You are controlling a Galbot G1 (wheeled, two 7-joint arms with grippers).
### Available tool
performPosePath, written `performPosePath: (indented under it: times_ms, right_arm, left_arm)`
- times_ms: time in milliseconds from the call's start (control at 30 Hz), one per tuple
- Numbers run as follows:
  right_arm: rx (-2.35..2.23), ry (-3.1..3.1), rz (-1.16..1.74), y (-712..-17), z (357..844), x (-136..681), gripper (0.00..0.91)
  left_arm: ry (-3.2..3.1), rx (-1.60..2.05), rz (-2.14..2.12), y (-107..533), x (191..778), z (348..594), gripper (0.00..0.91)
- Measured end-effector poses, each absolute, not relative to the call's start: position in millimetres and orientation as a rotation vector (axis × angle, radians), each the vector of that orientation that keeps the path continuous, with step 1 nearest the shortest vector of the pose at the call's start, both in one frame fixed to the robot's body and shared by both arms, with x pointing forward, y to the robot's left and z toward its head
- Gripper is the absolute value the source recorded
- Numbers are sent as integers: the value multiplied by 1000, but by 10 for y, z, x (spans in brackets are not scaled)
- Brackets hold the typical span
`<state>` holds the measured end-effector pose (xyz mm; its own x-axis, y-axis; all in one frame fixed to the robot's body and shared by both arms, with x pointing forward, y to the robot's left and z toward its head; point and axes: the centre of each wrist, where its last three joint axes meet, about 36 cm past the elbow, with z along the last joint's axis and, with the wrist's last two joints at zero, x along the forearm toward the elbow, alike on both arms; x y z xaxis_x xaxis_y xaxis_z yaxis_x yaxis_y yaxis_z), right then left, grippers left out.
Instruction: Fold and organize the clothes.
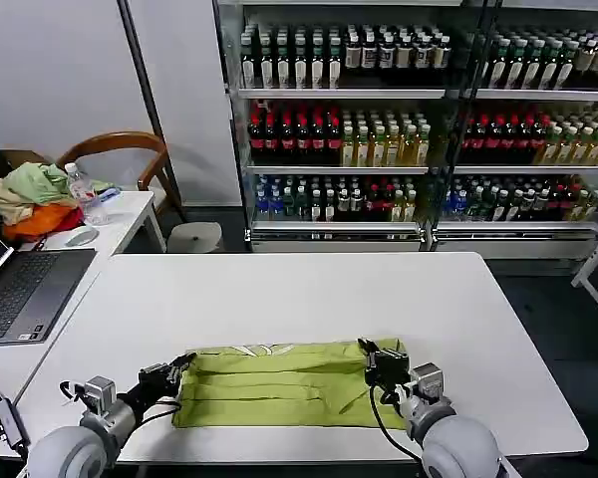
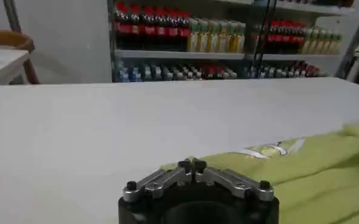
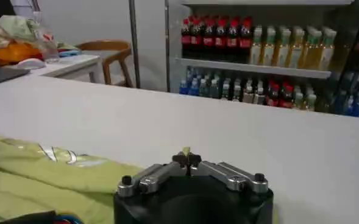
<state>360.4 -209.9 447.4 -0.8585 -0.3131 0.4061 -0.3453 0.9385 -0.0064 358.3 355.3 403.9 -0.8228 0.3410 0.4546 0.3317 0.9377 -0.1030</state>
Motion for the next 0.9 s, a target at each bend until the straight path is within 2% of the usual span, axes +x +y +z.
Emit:
performPosePath:
  times_ms: [467,800,833,867,900]
  right_arm:
    - [434,-2686,133,-2189,4434,3668,0]
    - [442,-2656,142,-2173,4343,3604,0]
    - [441,-2654,146,-2174,4337,3598,111]
    - [438,-2651,150,-2174,4330,3590,907]
    - [436,-2646,153,-2176,4322,3582,907]
  left_arm:
    - [-2602,-471,11,3589,3493,4122,30]
    - [-2575,-485,32,3542,3407,4057,50]
    - [-2573,-485,33,3537,3402,4050,907]
    - [-2572,-482,29,3537,3401,4047,907]
    - [-2571,-477,20,3540,3402,4051,907]
